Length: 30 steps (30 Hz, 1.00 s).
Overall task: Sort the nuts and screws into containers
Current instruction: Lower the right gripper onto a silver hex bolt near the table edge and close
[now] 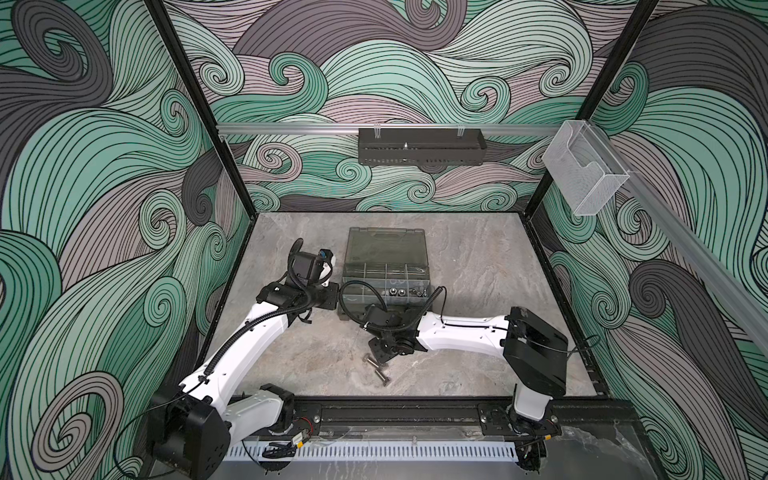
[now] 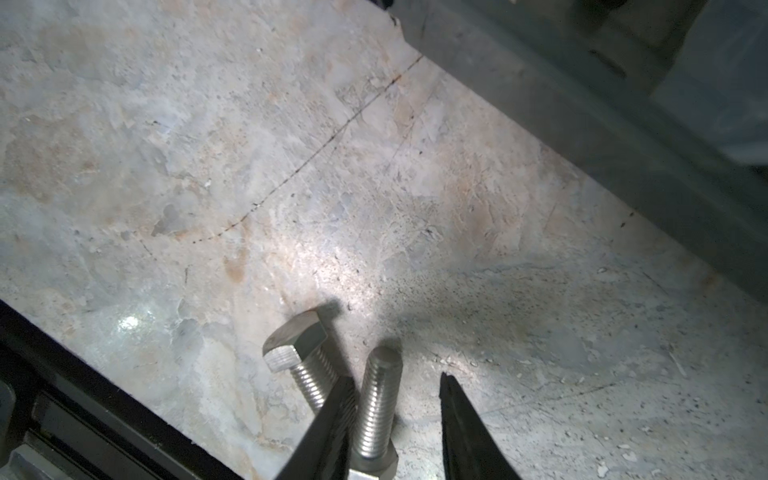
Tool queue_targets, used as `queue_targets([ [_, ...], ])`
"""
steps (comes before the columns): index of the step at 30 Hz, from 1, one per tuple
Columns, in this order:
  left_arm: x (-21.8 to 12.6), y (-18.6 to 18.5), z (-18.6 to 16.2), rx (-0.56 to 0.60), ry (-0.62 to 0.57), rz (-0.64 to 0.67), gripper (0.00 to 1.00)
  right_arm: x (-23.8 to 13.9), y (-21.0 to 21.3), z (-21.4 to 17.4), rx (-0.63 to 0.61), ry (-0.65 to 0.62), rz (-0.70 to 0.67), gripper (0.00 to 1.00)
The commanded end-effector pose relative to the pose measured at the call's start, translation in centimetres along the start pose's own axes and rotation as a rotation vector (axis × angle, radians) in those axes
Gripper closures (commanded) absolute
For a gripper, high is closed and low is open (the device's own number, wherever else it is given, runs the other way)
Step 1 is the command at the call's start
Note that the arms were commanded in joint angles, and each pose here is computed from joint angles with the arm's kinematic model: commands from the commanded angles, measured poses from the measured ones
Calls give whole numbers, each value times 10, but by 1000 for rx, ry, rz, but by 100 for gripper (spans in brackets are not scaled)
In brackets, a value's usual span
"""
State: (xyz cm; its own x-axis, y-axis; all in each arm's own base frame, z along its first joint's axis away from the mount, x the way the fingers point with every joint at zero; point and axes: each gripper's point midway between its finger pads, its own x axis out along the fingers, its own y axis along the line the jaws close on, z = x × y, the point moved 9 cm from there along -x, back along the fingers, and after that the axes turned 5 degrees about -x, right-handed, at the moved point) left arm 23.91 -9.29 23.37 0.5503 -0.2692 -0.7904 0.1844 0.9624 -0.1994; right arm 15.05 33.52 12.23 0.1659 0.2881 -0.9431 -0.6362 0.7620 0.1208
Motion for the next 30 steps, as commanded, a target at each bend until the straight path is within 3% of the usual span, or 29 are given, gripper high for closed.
queue_targets([
  [1,-2,0,3,-11,-3,-7,62,3,3,-1,11,38,1,64],
  [13,-4,0,2,-8,-11,-3,62,15,7,-8,37,91,-18,66],
  [30,-5,0,2,-8,-11,-5,61,23,7,-9,45,124,-44,83],
])
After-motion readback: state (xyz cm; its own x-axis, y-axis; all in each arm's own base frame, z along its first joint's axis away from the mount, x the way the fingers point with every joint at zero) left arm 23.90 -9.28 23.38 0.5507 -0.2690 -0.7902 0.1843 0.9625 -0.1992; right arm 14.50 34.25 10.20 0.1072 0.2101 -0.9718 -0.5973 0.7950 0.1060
